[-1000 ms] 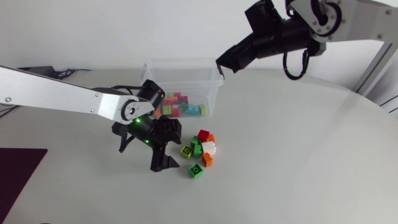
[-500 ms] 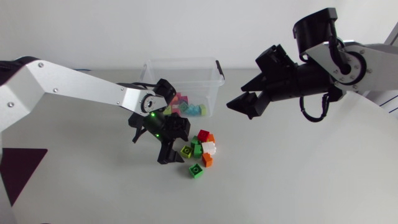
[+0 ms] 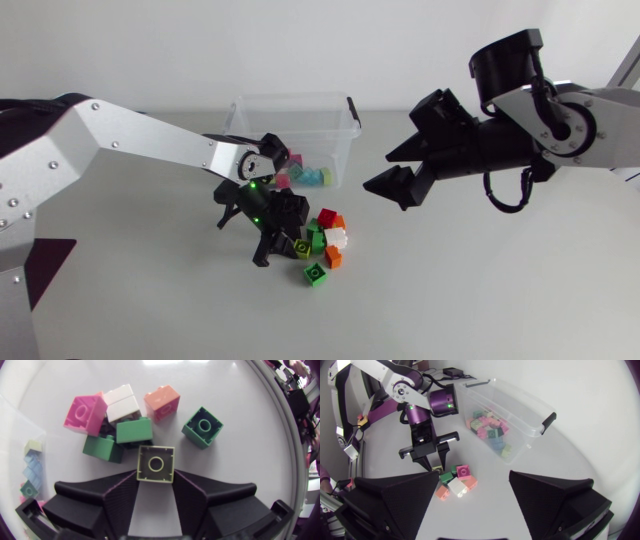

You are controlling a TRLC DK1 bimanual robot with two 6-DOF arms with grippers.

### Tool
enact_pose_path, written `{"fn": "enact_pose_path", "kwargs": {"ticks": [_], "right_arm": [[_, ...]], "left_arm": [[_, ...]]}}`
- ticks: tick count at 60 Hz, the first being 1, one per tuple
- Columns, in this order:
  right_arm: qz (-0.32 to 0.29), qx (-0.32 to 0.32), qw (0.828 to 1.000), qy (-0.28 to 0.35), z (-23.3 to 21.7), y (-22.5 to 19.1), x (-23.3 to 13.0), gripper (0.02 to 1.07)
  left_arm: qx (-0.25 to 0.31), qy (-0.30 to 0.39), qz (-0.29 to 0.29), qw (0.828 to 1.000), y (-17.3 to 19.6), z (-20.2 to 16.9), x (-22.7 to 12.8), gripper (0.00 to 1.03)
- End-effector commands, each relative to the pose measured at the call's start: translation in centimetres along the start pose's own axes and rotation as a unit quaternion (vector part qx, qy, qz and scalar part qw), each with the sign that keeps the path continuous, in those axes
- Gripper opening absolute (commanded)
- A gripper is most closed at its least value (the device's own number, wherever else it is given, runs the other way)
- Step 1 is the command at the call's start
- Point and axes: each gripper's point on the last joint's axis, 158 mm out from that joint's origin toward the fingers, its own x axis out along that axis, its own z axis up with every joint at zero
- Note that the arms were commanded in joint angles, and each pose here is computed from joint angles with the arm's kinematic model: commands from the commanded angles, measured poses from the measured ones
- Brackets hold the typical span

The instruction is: Place the duplo bricks in the container

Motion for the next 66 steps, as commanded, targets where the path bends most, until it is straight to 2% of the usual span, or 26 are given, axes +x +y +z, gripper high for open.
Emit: {"fn": "enact_pose_path", "kwargs": {"ticks": [1,7,14,24,31,41,53,58,66], "right_arm": [[0.013,-0.008,1.000,0.016,-1.3,1.5,0.2,1.03],[0.014,-0.012,0.999,0.026,-1.8,2.2,0.5,1.02],[0.016,-0.016,0.999,0.035,-2.0,2.9,0.6,1.02],[0.019,-0.023,0.998,0.062,-2.8,4.1,1.7,1.02],[0.027,-0.022,0.996,0.079,-3.6,5.0,2.5,1.02],[0.034,-0.019,0.995,0.093,-4.3,5.7,3.1,1.02],[0.039,-0.015,0.994,0.100,-4.7,6.6,3.3,1.02],[0.036,-0.018,0.993,0.107,-5.1,6.9,3.5,1.02],[0.038,-0.017,0.993,0.111,-5.3,7.3,3.5,1.02]], "left_arm": [[0.008,-0.005,-0.013,1.000,0.0,-0.1,0.6,0.25],[-0.002,-0.006,-0.029,1.000,-0.6,-0.1,0.2,0.24],[-0.018,-0.021,-0.015,1.000,0.1,-0.1,-2.5,0.24],[-0.038,-0.040,0.012,0.998,-0.2,0.0,-7.9,0.24],[-0.057,-0.069,0.063,0.994,0.8,0.8,-12.9,0.24],[-0.103,-0.118,0.133,0.979,4.5,1.9,-18.8,0.24],[-0.149,-0.156,0.205,0.955,9.6,2.9,-21.9,0.24],[-0.176,-0.185,0.247,0.935,12.4,3.3,-23.7,0.24],[-0.204,-0.200,0.280,0.916,15.1,3.2,-25.5,0.24]]}}
